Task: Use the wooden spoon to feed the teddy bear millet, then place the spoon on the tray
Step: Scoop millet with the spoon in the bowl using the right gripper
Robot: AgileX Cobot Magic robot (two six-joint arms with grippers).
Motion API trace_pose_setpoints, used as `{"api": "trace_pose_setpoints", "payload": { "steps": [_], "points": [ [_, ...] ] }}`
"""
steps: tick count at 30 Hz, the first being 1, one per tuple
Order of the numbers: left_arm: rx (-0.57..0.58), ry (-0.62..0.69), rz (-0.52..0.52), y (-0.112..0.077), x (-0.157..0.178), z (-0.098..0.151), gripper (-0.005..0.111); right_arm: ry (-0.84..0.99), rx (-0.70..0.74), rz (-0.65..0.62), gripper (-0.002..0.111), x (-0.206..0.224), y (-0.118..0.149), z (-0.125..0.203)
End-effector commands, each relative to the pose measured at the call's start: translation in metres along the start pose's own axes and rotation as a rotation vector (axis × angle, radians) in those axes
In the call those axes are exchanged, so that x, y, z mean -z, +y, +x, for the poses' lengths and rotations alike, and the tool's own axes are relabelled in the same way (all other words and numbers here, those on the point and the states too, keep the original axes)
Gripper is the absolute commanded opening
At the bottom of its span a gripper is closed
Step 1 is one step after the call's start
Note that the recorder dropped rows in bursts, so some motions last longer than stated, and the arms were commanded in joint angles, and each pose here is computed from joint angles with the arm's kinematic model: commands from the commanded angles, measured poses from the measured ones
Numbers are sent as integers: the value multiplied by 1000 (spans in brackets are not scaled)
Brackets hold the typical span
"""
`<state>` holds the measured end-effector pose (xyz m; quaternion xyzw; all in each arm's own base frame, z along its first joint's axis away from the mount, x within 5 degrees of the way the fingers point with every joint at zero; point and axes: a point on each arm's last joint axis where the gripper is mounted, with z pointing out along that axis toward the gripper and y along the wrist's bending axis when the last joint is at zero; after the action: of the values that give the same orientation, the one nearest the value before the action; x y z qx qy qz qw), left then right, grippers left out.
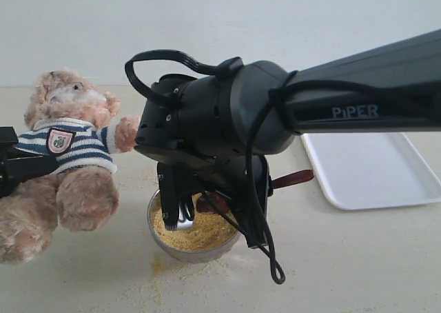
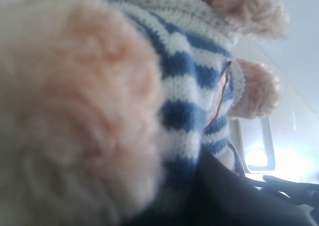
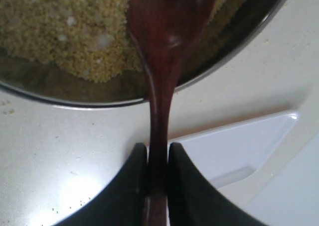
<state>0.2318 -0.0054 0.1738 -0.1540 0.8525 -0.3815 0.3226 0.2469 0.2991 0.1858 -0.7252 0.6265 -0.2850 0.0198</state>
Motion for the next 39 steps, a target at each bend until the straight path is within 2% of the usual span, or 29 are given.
{"api": "trace_pose_setpoints", "payload": {
  "steps": [1, 27, 39],
  "points": [
    [5, -15, 18, -2, 0, -3, 5, 0, 4, -14, 0, 2, 1, 2],
    [6, -16, 16, -2, 0, -3, 5, -111, -54, -132, 0, 15, 9, 1],
    [6, -16, 16, -2, 0, -3, 5, -131, -71, -120, 0, 21, 7, 6]
  ]
}}
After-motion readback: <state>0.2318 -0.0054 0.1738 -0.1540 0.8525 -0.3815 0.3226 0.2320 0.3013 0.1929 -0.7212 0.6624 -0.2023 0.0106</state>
